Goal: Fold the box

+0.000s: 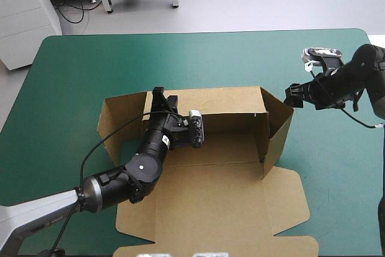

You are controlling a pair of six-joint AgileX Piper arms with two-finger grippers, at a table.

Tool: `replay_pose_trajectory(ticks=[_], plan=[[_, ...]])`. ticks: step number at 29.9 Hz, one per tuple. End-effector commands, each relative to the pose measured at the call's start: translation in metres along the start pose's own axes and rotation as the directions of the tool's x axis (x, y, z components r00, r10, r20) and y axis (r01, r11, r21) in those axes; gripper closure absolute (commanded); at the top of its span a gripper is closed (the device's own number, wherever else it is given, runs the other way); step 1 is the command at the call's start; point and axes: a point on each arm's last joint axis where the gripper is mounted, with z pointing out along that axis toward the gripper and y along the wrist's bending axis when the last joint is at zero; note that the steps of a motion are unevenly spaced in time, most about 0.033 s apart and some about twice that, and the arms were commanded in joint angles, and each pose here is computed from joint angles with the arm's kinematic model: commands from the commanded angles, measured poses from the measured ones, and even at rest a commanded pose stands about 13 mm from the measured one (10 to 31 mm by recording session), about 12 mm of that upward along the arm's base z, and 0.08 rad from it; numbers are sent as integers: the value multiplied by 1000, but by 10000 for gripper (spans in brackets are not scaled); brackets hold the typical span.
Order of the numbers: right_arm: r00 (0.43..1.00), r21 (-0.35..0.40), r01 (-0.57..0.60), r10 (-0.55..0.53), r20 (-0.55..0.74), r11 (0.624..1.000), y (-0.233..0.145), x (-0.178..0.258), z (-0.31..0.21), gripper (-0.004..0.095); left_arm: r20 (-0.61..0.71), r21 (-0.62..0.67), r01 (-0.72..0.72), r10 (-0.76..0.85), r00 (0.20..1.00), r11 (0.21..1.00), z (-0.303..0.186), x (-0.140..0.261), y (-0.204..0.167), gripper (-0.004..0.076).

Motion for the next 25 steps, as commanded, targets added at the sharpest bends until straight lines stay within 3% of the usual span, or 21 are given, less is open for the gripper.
replay_pose_trajectory(ticks=[1,13,25], plan=[[998,-54,48,-45,54,997,12,14,-19,129,-14,-77,24,-26,1000,997,-7,2,18,756],[974,-68,131,-116,194,989,21,43,-22,129,-14,-76,26,-27,1000,997,-7,2,18,756],[966,-181,204,-167,198,962,28,55,-7,129,-17,-76,27,-29,999,997,-7,2,18,756]])
